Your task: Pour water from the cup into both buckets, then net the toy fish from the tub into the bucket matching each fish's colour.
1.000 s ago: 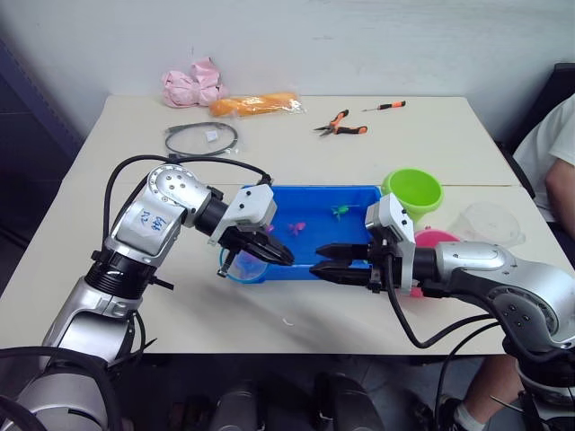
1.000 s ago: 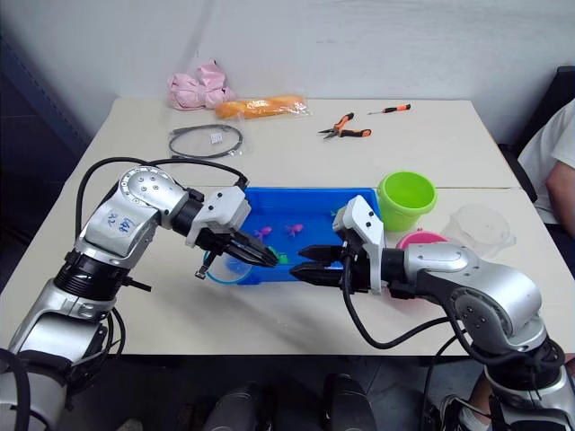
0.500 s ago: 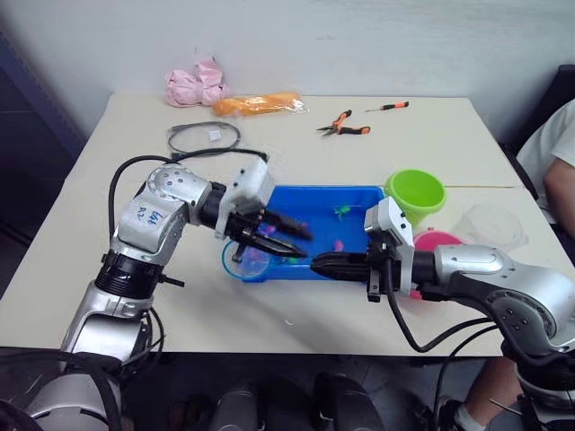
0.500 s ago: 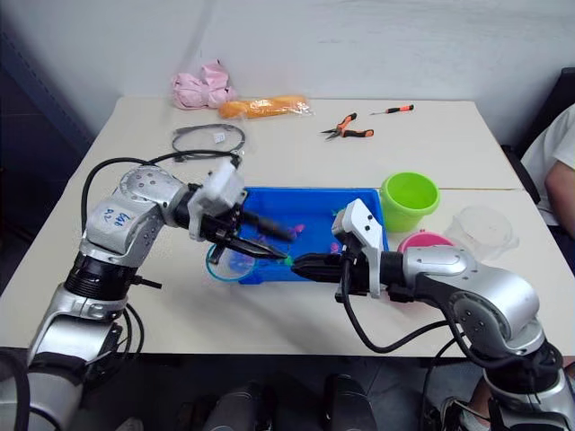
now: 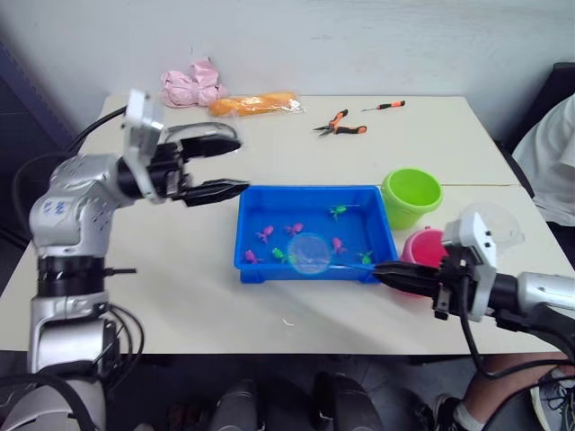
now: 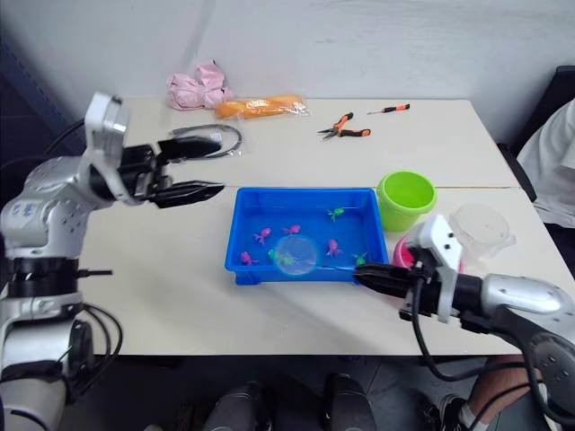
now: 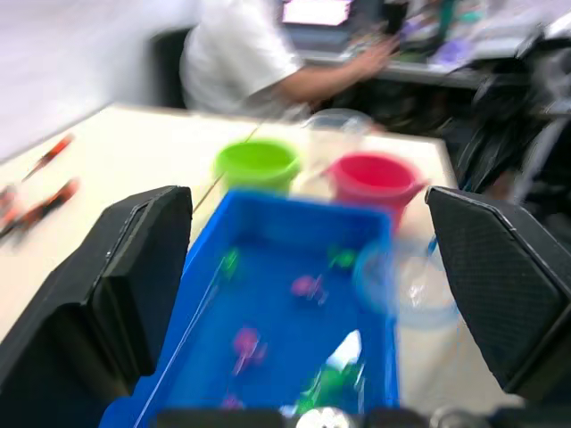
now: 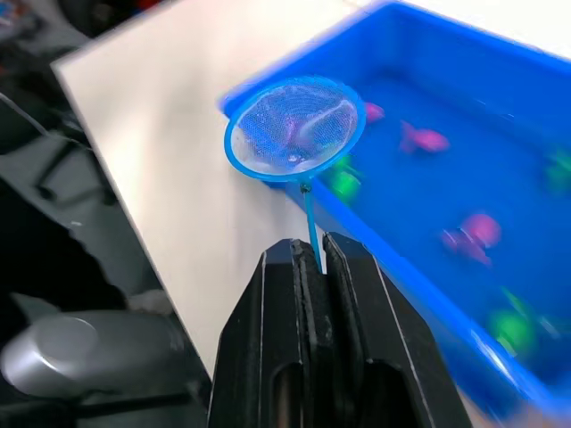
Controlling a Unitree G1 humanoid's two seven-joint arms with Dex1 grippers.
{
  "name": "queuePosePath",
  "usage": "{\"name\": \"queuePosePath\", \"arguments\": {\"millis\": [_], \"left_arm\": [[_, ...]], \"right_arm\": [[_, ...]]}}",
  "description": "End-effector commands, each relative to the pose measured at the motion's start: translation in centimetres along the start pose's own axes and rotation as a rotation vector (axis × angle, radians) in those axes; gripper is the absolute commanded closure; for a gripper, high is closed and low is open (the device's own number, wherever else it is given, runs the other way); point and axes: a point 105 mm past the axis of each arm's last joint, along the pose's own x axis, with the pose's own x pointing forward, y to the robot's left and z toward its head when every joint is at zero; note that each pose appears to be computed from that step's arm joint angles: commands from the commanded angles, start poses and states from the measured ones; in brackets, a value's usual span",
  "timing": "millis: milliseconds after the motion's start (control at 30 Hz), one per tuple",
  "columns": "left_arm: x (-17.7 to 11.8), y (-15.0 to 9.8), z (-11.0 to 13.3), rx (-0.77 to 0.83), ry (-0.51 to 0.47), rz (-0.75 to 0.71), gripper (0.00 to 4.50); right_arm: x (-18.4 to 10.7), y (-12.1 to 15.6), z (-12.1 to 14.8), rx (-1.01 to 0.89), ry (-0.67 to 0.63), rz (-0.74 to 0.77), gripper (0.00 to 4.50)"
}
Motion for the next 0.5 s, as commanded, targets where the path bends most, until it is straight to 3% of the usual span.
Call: {"name": "queuePosePath", "arguments": {"millis": [33, 200, 267, 367, 500], "left_arm": [[-2.3, 0.2, -1.8, 0.084, 0.057, 0.103, 0.03], [-2.6, -1.2, -5.3, 0.161, 0.116, 0.138, 0.03], [-2.1, -2.0, -5.5, 0.105, 0.091, 0.107, 0.03], [-1.5, -2.9, -5.7, 0.037, 0.075, 0.064, 0.03], [-1.6, -3.0, -6.2, 0.014, 0.082, 0.079, 0.03]], "right_arm": [[-1.3, -1.2, 1.4, -0.125, -0.019, -0.102, 4.5], [-1.4, -4.1, 1.2, -0.229, 0.08, -0.275, 4.5], [-1.2, -5.3, 1.1, -0.298, 0.165, -0.324, 4.5], [-0.5, -6.1, 2.0, -0.359, 0.153, -0.325, 4.5], [0.0, -7.0, 1.2, -0.527, 0.28, -0.316, 4.5]]}}
